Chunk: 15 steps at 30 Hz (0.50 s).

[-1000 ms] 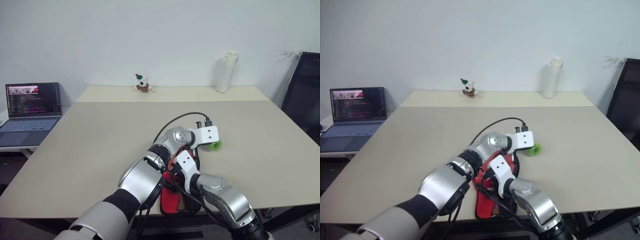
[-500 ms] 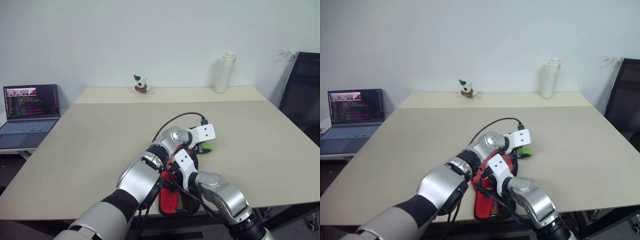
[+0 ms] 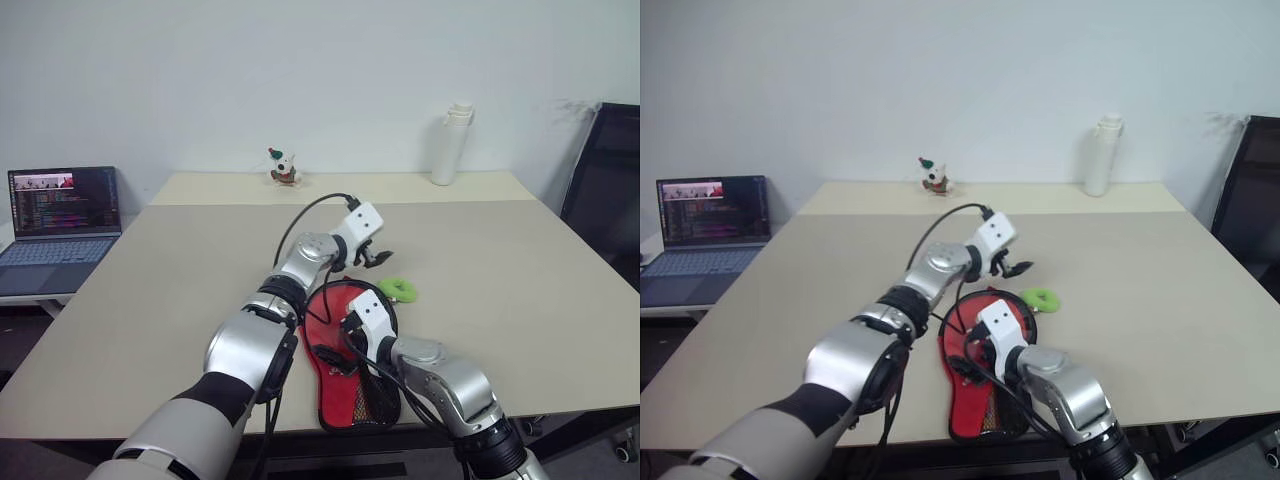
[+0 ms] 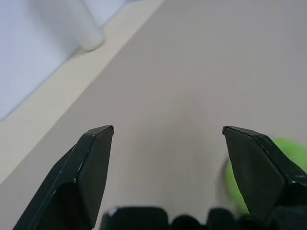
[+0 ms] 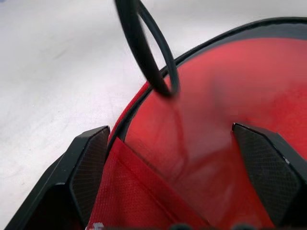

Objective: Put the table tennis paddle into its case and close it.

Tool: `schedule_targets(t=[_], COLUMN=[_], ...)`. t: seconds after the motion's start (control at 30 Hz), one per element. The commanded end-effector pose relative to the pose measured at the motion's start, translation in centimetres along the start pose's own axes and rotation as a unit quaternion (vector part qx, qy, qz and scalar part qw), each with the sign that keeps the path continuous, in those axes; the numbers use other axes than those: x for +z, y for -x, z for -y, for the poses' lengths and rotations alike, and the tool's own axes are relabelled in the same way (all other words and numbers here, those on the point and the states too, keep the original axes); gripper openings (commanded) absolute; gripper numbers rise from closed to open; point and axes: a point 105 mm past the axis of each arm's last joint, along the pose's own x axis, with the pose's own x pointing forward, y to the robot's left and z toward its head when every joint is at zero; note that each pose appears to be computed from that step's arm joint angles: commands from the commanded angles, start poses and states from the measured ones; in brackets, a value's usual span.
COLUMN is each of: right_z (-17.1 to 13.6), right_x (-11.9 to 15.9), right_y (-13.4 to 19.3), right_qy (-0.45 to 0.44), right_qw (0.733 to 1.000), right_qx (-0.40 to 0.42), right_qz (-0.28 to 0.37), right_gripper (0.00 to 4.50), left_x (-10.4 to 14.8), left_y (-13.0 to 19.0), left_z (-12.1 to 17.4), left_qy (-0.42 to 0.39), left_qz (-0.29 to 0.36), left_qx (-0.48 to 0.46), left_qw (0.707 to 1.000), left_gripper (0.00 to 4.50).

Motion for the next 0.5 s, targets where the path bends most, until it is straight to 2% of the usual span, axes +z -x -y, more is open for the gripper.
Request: schedule_targets(t=[0.03, 0.13, 0.23, 0.43, 0.5], right_z=[0.6, 1.2, 1.2, 2.7, 4.3], right_x=[0.8, 3.3, 5.3, 7.0, 7.3], right_y=[1.4, 4.1, 6.8, 9.9, 10.8], right_qy=[-0.013, -0.010, -0.038, -0.058, -0.046], right_qw=[1.000, 0.999, 0.997, 0.995, 0.995], right_qx=[-0.010, -0.010, 0.012, 0.002, -0.024], right_qz=[0.004, 0.037, 0.067, 0.083, 0.081], right_gripper=[4.50, 4.50, 4.50, 4.50, 4.50], left_x=[0.2, -1.4, -2.8, -3.8, -4.0], left_y=[1.1, 2.6, 3.4, 3.6, 3.7], left_z=[-0.7, 0.0, 0.4, 2.5, 3.9], left_qy=[0.040, 0.084, 0.101, 0.118, 0.121], left_qz=[0.032, 0.039, 0.036, 0.037, 0.036], left_qx=[-0.017, -0.068, -0.076, -0.106, -0.133], left_qw=[0.999, 0.993, 0.991, 0.987, 0.983], left_gripper=[3.96, 3.96, 3.96, 3.96, 3.96])
